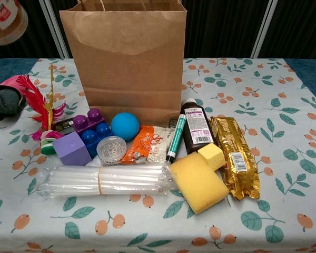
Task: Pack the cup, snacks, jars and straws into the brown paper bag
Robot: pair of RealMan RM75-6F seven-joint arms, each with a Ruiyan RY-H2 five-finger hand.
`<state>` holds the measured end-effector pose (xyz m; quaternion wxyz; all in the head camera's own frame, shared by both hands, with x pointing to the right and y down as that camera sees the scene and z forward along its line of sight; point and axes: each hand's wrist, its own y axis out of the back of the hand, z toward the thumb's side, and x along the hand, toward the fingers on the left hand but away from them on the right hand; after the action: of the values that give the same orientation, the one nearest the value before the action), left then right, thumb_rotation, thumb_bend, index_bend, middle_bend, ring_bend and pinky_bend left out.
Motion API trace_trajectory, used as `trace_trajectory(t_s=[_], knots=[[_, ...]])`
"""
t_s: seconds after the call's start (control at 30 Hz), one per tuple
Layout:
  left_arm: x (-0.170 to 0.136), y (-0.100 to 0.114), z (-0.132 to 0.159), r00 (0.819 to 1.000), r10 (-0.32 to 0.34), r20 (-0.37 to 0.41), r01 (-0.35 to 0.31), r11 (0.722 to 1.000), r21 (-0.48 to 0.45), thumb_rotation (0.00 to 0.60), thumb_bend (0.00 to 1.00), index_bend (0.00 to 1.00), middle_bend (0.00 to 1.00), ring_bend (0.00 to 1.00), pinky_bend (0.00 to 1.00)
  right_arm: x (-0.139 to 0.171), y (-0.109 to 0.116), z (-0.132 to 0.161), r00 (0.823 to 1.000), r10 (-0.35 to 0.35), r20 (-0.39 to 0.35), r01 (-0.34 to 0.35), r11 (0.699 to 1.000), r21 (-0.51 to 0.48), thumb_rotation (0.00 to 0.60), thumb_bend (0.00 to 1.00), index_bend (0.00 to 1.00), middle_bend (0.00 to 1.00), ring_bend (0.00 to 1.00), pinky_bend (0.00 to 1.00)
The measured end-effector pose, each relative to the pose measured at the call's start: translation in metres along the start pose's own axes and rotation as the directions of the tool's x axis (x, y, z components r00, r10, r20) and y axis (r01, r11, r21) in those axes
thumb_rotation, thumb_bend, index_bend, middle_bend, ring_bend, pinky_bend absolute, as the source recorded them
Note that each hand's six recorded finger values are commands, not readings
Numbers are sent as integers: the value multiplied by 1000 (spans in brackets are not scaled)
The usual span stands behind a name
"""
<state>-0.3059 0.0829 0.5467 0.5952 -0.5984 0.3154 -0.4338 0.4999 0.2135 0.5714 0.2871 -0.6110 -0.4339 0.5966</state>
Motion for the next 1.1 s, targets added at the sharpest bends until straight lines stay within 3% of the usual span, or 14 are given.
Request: trace_trajectory(t_s=[0.2,0.5,0.8,1.1], knots=[[31,36,0,992,126,19,-127,989,70,600,211,465,486,425,498,0,1,-2,1000,0,-1,0,1000,-19,600,5,333,254,128,234],[73,70,28,960,270,75,-273,961,34,600,211,465,486,426,497,0,-4,-5,1000,11,4,-11,999,-36,600,6,336,253,128,234],[112,72,66,932,340,126,-335,940,-57,600,212,465,486,426,497,-2,-3,-6,1000,7,10,-7,999,-50,600,6,342,253,128,234],[132,59,103,928,333,169,-306,938,-165,600,211,465,486,426,497,-6,-4,-9,1000,10,20,-9,998,-63,600,7,343,253,127,234]])
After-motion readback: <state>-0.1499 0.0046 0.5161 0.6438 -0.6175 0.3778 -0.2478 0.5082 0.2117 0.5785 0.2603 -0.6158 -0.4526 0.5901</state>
